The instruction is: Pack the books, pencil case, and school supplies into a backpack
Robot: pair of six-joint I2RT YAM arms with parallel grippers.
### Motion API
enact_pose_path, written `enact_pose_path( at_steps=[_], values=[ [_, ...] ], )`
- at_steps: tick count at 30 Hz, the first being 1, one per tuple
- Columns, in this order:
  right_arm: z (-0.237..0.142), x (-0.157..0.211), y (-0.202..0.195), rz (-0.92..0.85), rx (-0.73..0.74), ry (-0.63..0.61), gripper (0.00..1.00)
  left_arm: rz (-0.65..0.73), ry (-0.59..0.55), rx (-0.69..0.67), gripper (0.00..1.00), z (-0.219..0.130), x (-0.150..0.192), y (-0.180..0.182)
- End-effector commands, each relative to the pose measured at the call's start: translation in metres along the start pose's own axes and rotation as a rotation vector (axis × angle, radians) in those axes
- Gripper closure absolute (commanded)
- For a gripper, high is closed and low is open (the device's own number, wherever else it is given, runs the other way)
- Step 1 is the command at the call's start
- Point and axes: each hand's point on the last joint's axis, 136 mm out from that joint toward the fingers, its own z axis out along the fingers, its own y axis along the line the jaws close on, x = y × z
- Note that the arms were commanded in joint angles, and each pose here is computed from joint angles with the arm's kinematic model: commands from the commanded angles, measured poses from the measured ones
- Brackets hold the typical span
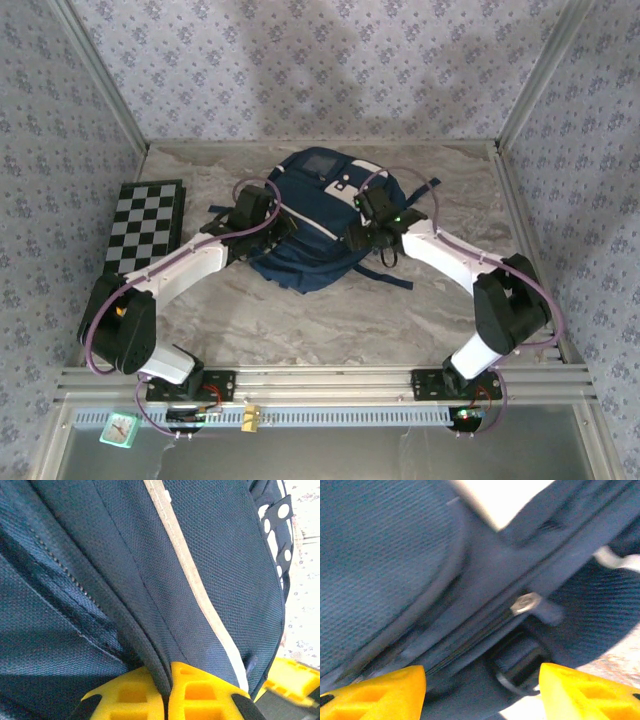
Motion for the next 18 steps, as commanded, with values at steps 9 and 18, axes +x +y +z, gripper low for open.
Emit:
enact_pose_path(
  at_steps=[9, 18],
  values=[
    [-0.065, -0.005, -0.051, 0.114, 0.051, -0.213, 0.16, 0.151, -0.015, -0.01, 0.37, -0.025, -0.006, -0.002],
    [-0.099, 0.046, -0.201, 0.382, 0.48, -0.489, 0.0, 0.3, -0.613, -0.547, 0.0, -0.156, -0.088, 0.128]
  ],
)
